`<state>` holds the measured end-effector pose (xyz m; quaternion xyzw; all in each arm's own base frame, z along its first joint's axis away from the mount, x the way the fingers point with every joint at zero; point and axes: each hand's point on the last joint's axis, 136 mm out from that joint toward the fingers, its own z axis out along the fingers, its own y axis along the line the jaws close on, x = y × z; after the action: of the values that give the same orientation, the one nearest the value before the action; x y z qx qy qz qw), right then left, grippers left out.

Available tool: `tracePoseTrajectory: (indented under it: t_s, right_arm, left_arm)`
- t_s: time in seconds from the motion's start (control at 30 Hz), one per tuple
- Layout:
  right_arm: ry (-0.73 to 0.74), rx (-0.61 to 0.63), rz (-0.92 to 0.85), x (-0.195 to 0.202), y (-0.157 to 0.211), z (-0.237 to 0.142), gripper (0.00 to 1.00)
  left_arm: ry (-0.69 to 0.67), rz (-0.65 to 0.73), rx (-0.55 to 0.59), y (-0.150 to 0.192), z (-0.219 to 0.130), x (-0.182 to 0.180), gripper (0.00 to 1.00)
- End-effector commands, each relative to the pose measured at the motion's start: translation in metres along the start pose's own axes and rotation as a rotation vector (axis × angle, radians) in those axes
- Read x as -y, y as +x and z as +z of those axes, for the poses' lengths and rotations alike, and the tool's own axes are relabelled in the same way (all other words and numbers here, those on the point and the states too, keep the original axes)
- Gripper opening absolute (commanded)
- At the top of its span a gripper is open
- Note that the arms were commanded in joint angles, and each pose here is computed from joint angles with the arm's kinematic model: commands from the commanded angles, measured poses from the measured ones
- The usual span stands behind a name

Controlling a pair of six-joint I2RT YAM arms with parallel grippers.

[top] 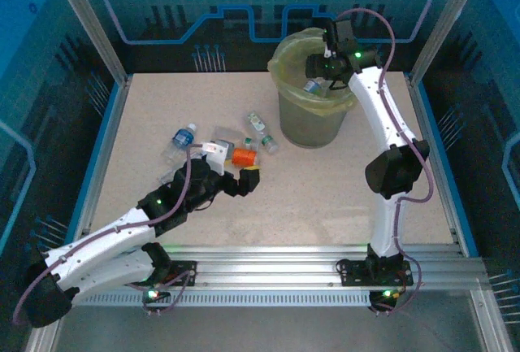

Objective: Put the plastic bottles in the bin

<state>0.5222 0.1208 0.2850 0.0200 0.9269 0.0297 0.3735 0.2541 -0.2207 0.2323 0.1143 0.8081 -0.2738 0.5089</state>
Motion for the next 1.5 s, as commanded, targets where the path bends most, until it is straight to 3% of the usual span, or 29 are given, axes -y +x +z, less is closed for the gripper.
tracePoseTrajectory:
  t_s: [0.0,0.17,0.23,0.5,0.77,1.0,1.47]
  right_arm:
    - [0.025,-0.023,-0.028,0.001,0.006,-0.001,0.77]
    - [0.019,0.002,-0.029,0.0,0.0,-0.018,0.86]
    - [0.021,0.013,-0.009,0.003,-0.002,-0.029,1.0]
    - [0.006,0.053,0.0,0.003,-0.002,-0.075,1.0]
    - [0.112,0.101,-0.045,0.005,0.018,-0.122,1.0]
    - [0.214,0.168,-0.096,0.005,0.04,-0.163,1.0]
    - [0.156,0.218,-0.027,0.006,0.081,-0.196,1.0]
  left_arm:
    - [-0.039,-0.015,0.014,-0.007,-0.005,-0.006,0.99]
    - [-0.136,-0.021,-0.052,-0.002,-0.004,-0.024,0.99]
    - [-0.182,-0.023,-0.097,0.002,-0.004,-0.035,0.99]
    - [-0.348,-0.067,-0.315,0.025,-0.008,-0.084,0.99]
    - [-0.421,-0.138,-0.504,0.051,-0.011,-0.121,0.99]
    - [-0.459,-0.269,-0.541,0.064,-0.008,-0.151,0.99]
    - [-0.579,-0.418,-0.511,0.082,-0.006,-0.198,0.99]
